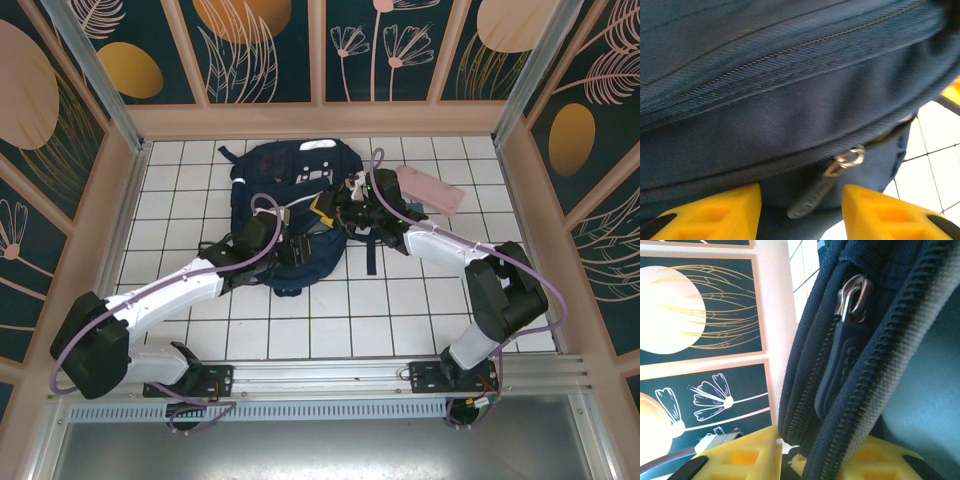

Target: Pack the student bag

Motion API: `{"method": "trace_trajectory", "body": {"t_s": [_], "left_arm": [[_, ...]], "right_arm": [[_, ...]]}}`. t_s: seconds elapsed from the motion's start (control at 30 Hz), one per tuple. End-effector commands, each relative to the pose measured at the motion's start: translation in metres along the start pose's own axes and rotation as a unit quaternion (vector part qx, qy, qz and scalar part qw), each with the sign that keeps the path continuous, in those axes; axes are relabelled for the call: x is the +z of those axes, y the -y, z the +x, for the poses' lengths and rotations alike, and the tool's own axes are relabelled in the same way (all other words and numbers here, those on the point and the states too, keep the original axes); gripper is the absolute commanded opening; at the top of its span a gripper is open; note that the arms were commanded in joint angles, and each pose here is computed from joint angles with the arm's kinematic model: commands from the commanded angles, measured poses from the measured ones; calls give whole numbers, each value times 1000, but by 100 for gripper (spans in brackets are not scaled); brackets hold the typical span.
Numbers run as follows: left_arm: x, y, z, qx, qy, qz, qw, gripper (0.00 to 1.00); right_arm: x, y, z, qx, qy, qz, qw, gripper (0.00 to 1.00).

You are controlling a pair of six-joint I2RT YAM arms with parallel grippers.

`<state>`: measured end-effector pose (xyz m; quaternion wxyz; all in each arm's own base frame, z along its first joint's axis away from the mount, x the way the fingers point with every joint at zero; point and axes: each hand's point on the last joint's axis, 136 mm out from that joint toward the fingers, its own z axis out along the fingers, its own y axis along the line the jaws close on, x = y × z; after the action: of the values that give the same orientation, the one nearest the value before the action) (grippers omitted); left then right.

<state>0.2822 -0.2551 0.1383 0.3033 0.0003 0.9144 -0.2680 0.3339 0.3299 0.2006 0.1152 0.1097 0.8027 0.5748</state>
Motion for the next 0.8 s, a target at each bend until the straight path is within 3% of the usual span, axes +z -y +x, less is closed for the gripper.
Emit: {"method": "trace_trajectory", "body": {"t_s": [0.0,0.23,0.47,0.77], "left_arm": [[3,9,-16,-12,31,15,999,43],[-1,28,-19,-1,34,65,997,21],[-5,14,-17,2,35,33,999,0],[-12,-25,5,8,13,-43,999,0]], "right_arm": [[-9,-66,5,-62,-9,-86,994,27],[-8,-64,5,-62,-7,-81,995,25],[-9,-55,-2,-63,16,-53,996,21],[-24,-48,-20,-73,88,-20,993,3]]}}
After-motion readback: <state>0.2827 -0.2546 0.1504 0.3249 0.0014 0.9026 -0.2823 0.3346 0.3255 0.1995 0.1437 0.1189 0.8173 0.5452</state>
